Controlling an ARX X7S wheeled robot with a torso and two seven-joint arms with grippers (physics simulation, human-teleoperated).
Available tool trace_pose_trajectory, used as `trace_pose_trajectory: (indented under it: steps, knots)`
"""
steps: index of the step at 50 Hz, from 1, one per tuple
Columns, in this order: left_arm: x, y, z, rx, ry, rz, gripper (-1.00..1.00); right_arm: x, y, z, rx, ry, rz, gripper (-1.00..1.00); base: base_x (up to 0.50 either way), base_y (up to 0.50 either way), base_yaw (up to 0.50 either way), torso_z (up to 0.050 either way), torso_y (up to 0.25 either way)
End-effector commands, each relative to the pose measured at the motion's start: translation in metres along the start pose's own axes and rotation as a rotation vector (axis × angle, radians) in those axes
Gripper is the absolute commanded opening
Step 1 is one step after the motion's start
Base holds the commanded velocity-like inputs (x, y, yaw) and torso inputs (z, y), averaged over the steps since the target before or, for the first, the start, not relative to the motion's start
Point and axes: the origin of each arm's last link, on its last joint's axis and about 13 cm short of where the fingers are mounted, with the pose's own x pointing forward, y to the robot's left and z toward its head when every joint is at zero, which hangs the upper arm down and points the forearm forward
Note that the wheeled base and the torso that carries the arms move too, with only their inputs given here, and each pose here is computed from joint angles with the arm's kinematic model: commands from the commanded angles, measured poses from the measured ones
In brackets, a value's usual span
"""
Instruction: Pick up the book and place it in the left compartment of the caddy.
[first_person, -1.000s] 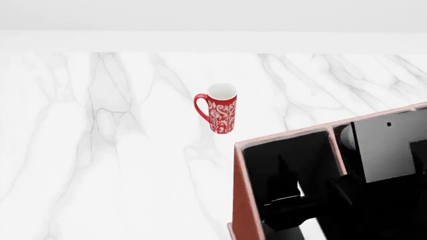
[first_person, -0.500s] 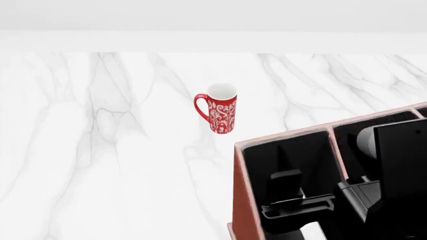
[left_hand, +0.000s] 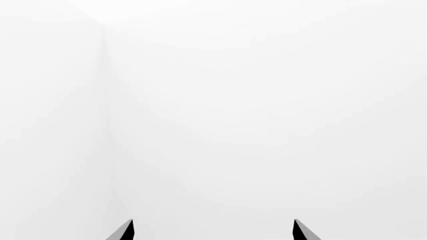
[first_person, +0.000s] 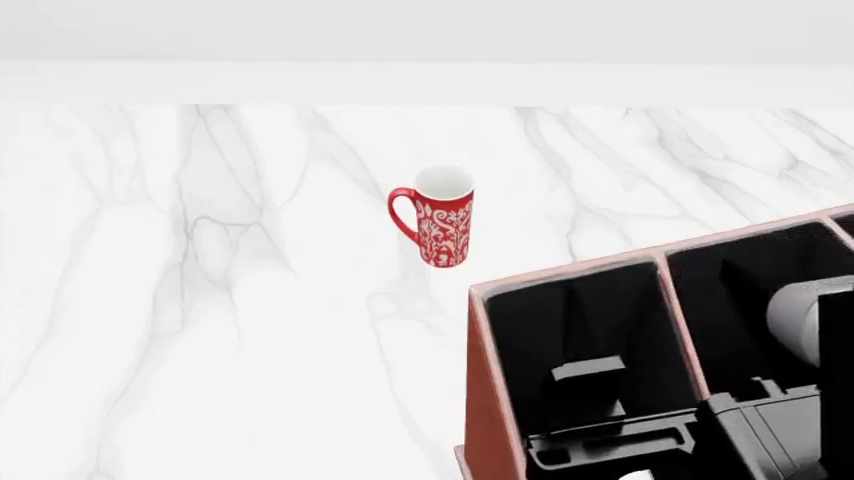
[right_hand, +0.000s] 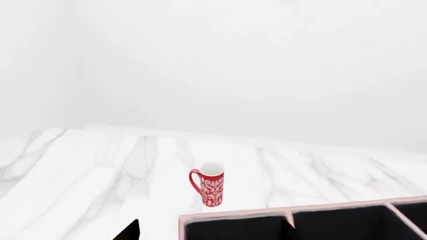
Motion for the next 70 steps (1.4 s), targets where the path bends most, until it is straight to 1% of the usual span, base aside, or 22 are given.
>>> trace_pose_trajectory:
  steps: [1, 18, 30, 31, 34, 36, 38, 46, 58, 70]
  knots:
    - [0.0, 0.0, 0.0, -0.002, -0.004, 0.003, 1.0, -0.012, 0.003, 0.002, 0.009, -0.043, -0.01, 1.0, 0.0, 0.0, 0.0, 0.0, 0.0]
    - [0.001, 0.001, 0.003, -0.007, -0.013, 0.007, 1.0, -0.023, 0.007, 0.0, -0.019, -0.116, -0.036, 1.0, 0.0, 0.0, 0.0, 0.0, 0.0]
    - [0.001, 0.003, 0.005, -0.028, -0.021, 0.017, 1.0, -0.032, 0.008, 0.004, -0.035, -0.168, -0.056, 1.0, 0.0, 0.0, 0.0, 0.0, 0.0]
    - [0.001, 0.003, 0.005, -0.031, -0.021, 0.019, 1.0, -0.033, 0.007, 0.005, -0.026, -0.176, -0.06, 1.0, 0.0, 0.0, 0.0, 0.0, 0.0]
    - [0.001, 0.003, 0.005, -0.032, -0.023, 0.019, 1.0, -0.035, 0.007, 0.006, -0.036, -0.197, -0.086, 1.0, 0.0, 0.0, 0.0, 0.0, 0.0]
    - [0.001, 0.003, 0.005, -0.033, -0.025, 0.018, 1.0, -0.036, 0.007, 0.008, -0.022, -0.205, -0.083, 1.0, 0.0, 0.0, 0.0, 0.0, 0.0]
    - [0.001, 0.003, 0.006, -0.034, -0.026, 0.018, 1.0, -0.037, 0.008, 0.009, -0.025, -0.219, -0.09, 1.0, 0.0, 0.0, 0.0, 0.0, 0.0]
    - [0.001, 0.003, 0.006, -0.034, -0.026, 0.018, 1.0, -0.038, 0.009, 0.009, -0.008, -0.264, -0.089, 1.0, 0.0, 0.0, 0.0, 0.0, 0.0]
    - [0.001, 0.003, 0.006, -0.035, -0.027, 0.018, 1.0, -0.038, 0.011, 0.005, -0.006, -0.318, -0.058, 1.0, 0.0, 0.0, 0.0, 0.0, 0.0]
    - [0.001, 0.003, 0.006, -0.035, -0.028, 0.017, 1.0, -0.037, 0.011, 0.002, -0.004, -0.365, -0.057, 1.0, 0.0, 0.0, 0.0, 0.0, 0.0]
